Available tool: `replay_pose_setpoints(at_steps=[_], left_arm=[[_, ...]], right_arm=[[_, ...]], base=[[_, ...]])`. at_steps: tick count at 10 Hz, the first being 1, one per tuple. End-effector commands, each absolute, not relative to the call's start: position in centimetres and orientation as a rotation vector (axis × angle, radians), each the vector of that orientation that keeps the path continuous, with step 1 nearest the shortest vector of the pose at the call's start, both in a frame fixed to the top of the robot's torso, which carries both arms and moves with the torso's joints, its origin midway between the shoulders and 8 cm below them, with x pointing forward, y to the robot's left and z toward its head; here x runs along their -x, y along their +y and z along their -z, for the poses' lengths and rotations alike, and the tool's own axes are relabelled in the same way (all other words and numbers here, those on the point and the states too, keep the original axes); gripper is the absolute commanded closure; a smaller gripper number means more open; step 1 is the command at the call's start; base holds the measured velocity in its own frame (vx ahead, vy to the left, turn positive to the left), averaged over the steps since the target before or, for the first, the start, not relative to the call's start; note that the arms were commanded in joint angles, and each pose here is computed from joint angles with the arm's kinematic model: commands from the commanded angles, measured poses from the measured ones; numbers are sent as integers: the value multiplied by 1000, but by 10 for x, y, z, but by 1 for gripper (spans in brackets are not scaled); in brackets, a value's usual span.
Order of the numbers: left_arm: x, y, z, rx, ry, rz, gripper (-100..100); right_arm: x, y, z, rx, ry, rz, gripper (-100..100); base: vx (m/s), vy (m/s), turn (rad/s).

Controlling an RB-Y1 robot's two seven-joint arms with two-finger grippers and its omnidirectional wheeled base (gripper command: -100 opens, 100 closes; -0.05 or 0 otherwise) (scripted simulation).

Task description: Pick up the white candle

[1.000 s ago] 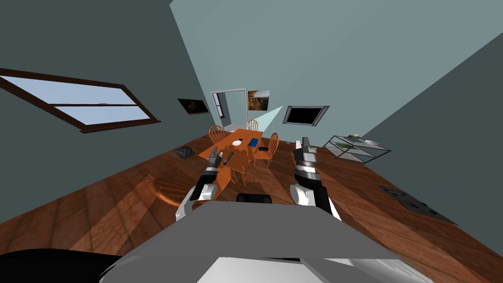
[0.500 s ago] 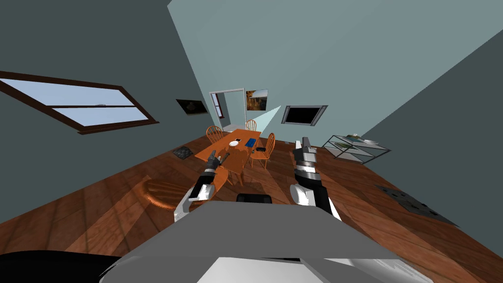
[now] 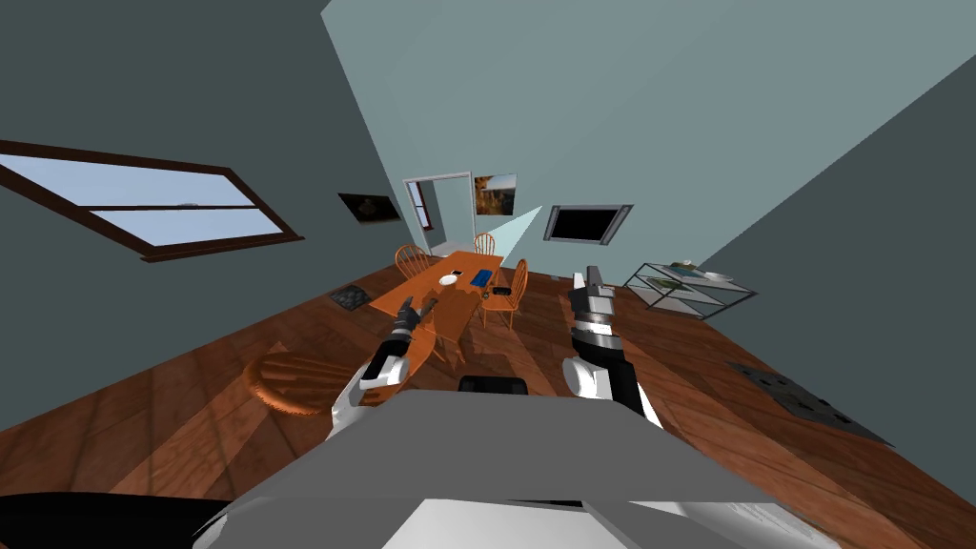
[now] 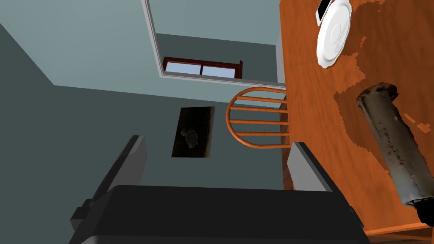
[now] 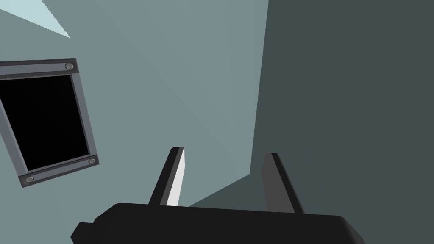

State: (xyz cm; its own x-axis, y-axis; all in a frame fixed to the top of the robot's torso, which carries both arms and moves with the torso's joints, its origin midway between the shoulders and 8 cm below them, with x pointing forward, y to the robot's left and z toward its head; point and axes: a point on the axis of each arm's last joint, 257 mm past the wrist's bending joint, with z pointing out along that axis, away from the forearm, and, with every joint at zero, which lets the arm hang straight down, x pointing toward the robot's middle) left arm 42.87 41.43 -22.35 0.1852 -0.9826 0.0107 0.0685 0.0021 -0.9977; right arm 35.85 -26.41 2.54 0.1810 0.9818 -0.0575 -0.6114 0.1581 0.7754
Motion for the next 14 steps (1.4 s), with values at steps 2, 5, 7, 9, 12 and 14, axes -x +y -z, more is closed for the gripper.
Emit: replay_pose_setpoints(at_steps=[2,5,7,9,12,14], left_arm=[[-425,446,250,1329,1022,1046,-100],[-419,471,272,1396,1023,994,-100],[-413,495,287,1453,1015,946,-100],[-405,520,303,1514,1006,892,-100],[-396,545,318,1572,991,839,-100],[-384,570,331,1630,972,784,-100]], right_arm=[[-358,-264,-25,-699,657,-1264,0],[-358,-264,-25,-699,657,-1264,0],[-358,-264,-25,-699,657,-1264,0],[-358,-264,-25,-699,657,-1264,0],[-358,-264,-25,-699,657,-1264,0],[-358,-264,-25,-699,657,-1264,0]], base=[[54,-91,-1],[71,-95,0],[89,-111,-1],[83,-86,-4],[66,-74,-2],[89,-66,-6]])
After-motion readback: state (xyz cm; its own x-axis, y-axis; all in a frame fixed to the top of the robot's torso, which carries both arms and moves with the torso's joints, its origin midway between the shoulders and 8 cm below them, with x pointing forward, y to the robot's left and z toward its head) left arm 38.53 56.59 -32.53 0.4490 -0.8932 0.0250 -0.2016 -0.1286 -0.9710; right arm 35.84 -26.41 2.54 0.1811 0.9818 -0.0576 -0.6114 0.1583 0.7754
